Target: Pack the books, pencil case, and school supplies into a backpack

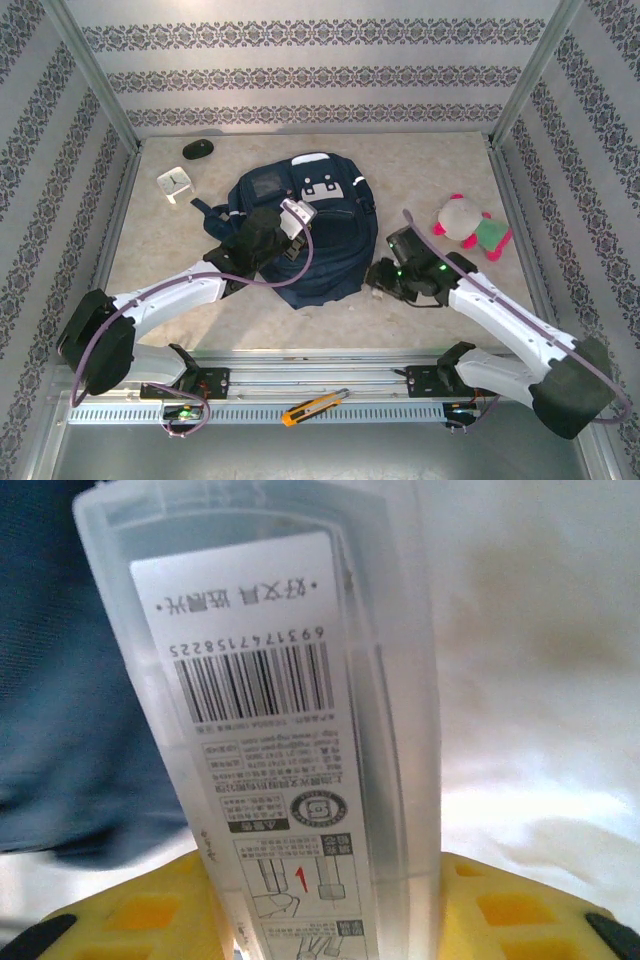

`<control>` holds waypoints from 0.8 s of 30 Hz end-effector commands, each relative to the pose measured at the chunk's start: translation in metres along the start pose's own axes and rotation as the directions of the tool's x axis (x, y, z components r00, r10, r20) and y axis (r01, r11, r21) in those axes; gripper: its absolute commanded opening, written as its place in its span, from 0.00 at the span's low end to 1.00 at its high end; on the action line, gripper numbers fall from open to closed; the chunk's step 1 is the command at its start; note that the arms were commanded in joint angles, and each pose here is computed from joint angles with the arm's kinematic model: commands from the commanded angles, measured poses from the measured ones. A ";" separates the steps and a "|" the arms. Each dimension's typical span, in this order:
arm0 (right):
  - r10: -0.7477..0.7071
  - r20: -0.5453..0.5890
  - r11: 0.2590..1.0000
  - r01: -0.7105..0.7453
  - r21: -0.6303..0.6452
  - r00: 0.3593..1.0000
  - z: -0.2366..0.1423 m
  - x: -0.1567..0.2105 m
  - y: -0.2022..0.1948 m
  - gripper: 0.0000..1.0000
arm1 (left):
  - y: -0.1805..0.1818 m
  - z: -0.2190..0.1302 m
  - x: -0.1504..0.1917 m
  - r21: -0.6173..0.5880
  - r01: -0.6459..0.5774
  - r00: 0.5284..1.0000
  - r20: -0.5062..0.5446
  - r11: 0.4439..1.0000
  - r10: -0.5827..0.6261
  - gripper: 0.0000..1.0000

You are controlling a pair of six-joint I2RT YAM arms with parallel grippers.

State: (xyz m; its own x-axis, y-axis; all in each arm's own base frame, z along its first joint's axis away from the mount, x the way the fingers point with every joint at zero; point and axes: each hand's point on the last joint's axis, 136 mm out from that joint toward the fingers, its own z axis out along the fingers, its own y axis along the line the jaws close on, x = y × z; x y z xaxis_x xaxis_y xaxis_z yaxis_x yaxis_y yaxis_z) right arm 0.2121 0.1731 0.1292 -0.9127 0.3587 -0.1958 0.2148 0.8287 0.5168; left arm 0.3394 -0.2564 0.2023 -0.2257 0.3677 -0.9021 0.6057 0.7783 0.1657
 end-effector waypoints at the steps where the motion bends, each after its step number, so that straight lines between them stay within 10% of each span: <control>1: -0.030 0.060 0.974 0.043 -0.224 0.998 -0.020 -0.026 0.063 0.40 | 0.004 -0.016 -0.050 0.006 0.064 0.985 0.158 0.998 -0.064 0.04; 8: 0.111 0.032 0.889 -0.085 -0.449 0.993 -0.005 -0.053 0.124 0.44 | 0.002 -0.017 -0.056 0.032 0.102 0.978 0.180 0.994 -0.106 0.03; 24: 0.308 -0.034 0.800 -0.278 -0.531 0.951 0.045 -0.077 0.137 0.62 | 0.000 -0.019 -0.063 0.050 0.111 0.972 0.203 0.993 -0.119 0.04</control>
State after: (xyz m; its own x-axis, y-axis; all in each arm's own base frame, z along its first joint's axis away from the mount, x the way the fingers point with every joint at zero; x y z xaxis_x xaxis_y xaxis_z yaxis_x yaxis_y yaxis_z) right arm 0.3165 0.2764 0.1616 -0.8345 0.5510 -0.0099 0.2637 0.4150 0.8708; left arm 0.3360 -0.2608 0.2046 -0.2644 0.3030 -0.9156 0.6118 0.7866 0.0837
